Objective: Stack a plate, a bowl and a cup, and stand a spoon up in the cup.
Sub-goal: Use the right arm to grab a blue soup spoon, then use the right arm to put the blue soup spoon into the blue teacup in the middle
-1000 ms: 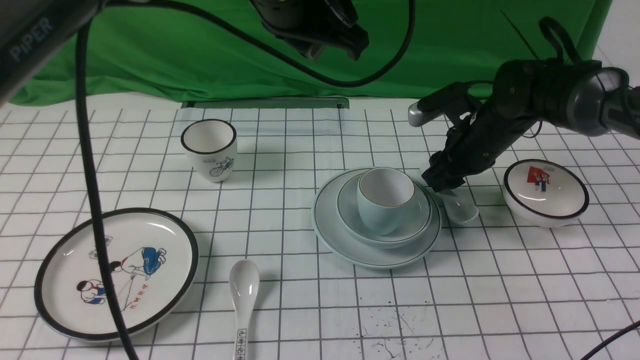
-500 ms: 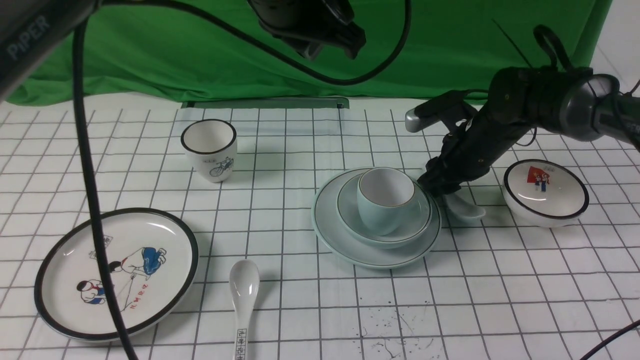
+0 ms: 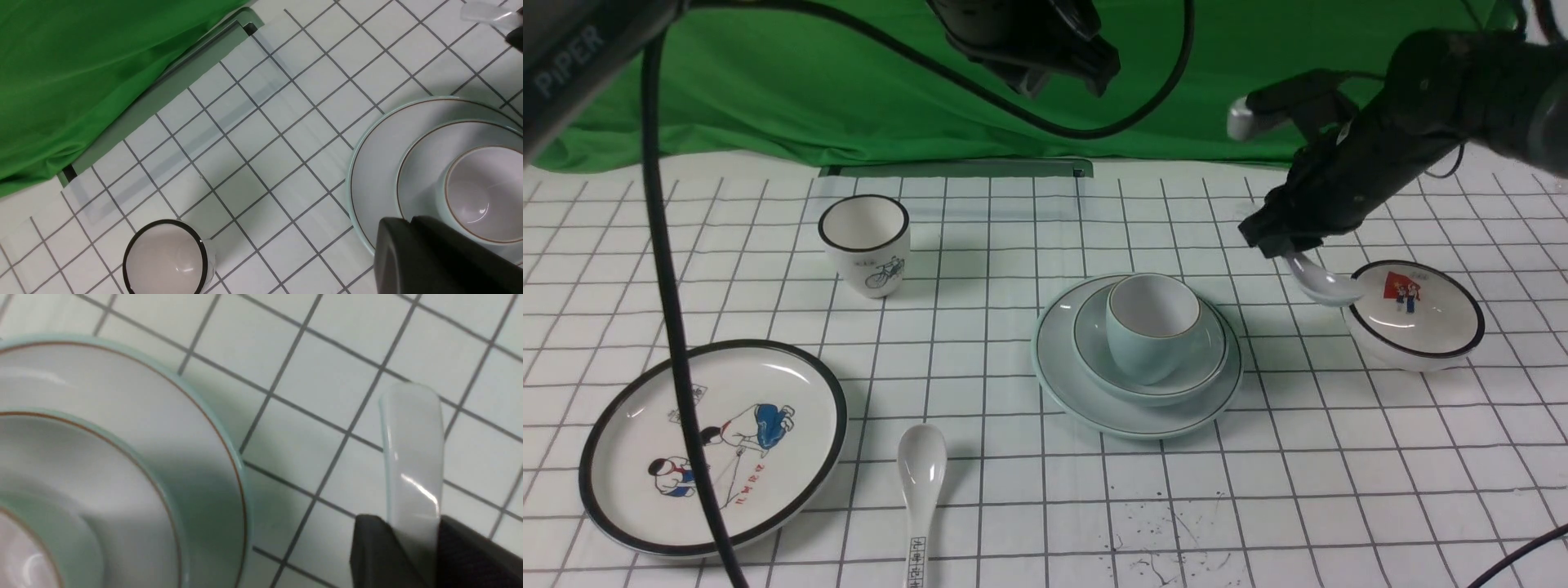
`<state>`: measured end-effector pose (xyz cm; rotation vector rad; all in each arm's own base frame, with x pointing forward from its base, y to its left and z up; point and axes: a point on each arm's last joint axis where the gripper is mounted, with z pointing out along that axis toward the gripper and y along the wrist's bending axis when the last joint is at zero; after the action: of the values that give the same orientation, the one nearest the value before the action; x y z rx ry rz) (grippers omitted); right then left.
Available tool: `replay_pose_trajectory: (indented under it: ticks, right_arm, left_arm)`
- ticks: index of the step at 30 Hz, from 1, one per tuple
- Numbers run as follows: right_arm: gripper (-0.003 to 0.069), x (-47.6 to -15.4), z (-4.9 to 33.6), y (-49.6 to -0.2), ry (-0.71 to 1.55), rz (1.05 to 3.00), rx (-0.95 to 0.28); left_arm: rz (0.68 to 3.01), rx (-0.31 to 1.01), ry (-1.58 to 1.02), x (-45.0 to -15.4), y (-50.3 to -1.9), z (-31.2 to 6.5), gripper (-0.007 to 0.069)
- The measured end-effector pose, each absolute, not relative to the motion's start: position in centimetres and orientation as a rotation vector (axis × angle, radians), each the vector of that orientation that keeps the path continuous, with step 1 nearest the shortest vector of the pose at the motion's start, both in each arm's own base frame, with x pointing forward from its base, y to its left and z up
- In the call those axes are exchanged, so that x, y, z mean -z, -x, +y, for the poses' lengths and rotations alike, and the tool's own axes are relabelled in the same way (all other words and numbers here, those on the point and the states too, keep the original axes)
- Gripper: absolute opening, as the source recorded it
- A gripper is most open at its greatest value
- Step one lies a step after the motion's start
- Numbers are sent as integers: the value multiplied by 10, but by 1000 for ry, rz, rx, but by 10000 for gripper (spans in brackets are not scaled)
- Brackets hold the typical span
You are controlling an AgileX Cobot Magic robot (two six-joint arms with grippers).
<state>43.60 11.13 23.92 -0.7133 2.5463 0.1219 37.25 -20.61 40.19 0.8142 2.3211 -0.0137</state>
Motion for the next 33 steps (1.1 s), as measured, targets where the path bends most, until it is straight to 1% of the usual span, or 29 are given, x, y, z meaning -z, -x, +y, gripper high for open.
replay_pose_trajectory:
  ticks: [2,5,7,9,11,13,14,15,20,27,33]
  right_arm:
    - [180,-256,110,-425,668,2554,-155]
    - [180,-259,107,-411,612,2552,-173]
    - [180,-256,105,-403,575,2549,-175]
    - [180,-245,102,-393,510,2544,-178]
    - [180,-235,104,-389,497,2552,-181]
    - [180,-220,117,-381,525,2565,-191]
    - [180,-219,117,-381,525,2564,-191]
    - [180,-211,130,-375,557,2565,-206]
    - [180,-208,155,-369,581,2507,-239]
    - [180,-211,156,-376,509,2430,-244]
    - [180,-194,155,-384,468,2449,-241]
  left_arm:
    - [2322,20,-814,-402,-372,-207,-32]
    - [2323,26,-815,-402,-372,-207,-32]
    - [2323,29,-815,-402,-372,-207,-32]
    - [2322,29,-817,-402,-372,-207,-32]
    - [2322,28,-818,-402,-372,-207,-32]
    - [2319,34,-822,-402,-372,-208,-32]
    - [2320,36,-822,-402,-372,-208,-32]
    - [2319,45,-825,-402,-372,-208,-32]
    - [2321,55,-831,-402,-371,-209,-32]
    - [2321,60,-832,-402,-371,-209,-32]
    - [2321,60,-833,-402,-371,-209,-32]
